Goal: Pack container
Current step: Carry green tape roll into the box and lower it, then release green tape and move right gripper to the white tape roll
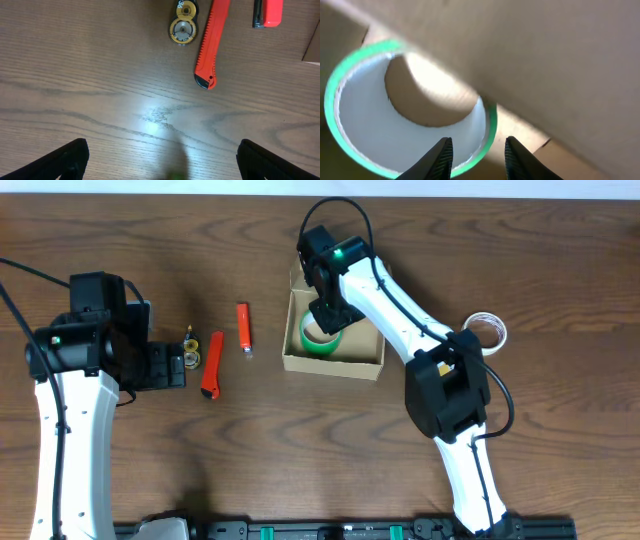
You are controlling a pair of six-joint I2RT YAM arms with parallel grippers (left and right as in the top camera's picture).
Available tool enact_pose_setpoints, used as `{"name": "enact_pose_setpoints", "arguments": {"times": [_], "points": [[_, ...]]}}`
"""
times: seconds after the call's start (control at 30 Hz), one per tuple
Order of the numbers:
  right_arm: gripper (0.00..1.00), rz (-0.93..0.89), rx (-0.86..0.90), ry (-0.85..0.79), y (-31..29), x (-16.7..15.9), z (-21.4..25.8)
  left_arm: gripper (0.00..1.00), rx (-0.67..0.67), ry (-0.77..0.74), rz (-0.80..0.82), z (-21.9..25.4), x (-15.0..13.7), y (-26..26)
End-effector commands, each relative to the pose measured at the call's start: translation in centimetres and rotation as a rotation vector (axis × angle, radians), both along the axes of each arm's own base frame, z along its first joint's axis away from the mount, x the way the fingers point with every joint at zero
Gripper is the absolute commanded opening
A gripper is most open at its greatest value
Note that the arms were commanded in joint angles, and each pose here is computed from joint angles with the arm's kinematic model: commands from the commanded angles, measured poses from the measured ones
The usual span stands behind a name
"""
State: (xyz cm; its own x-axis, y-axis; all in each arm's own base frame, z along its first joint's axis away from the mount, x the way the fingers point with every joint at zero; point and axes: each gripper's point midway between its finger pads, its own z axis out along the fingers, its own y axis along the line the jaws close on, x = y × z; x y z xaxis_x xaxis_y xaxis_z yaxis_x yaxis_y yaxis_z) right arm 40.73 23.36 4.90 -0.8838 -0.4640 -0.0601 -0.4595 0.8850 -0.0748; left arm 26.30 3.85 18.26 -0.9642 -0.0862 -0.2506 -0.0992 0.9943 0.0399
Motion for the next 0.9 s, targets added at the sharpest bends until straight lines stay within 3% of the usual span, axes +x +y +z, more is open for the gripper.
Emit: {"name": "enact_pose_setpoints", "arguments": {"times": [0.0, 0.3, 0.53, 0.77, 0.87], "points": [[0.35, 0.021, 0.015, -0.023, 0.9, -0.3, 1.3, 0.95, -0.002, -0.009, 0.018, 0.4, 0.3, 0.2], [0.38, 0.033, 0.135, -0.253, 1.8, 0.6, 12.8, 0.95, -0.002, -0.009, 0.018, 0.4, 0.3, 0.2], [0.43, -0.047, 0.037, -0.477, -3.2, 1.3, 20.6, 0.95, -0.001, -0.009, 0.018, 0.4, 0.3, 0.2], [0.44, -0.224, 0.056, -0.442, -11.1, 2.6, 21.5, 0.95, -0.001, -0.009, 0.018, 0.4, 0.3, 0.2], [0.43, -0.404, 0.057, -0.430, -17.4, 3.9, 21.1, 0.95, -0.001, -0.009, 0.018, 0.4, 0.3, 0.2]]}}
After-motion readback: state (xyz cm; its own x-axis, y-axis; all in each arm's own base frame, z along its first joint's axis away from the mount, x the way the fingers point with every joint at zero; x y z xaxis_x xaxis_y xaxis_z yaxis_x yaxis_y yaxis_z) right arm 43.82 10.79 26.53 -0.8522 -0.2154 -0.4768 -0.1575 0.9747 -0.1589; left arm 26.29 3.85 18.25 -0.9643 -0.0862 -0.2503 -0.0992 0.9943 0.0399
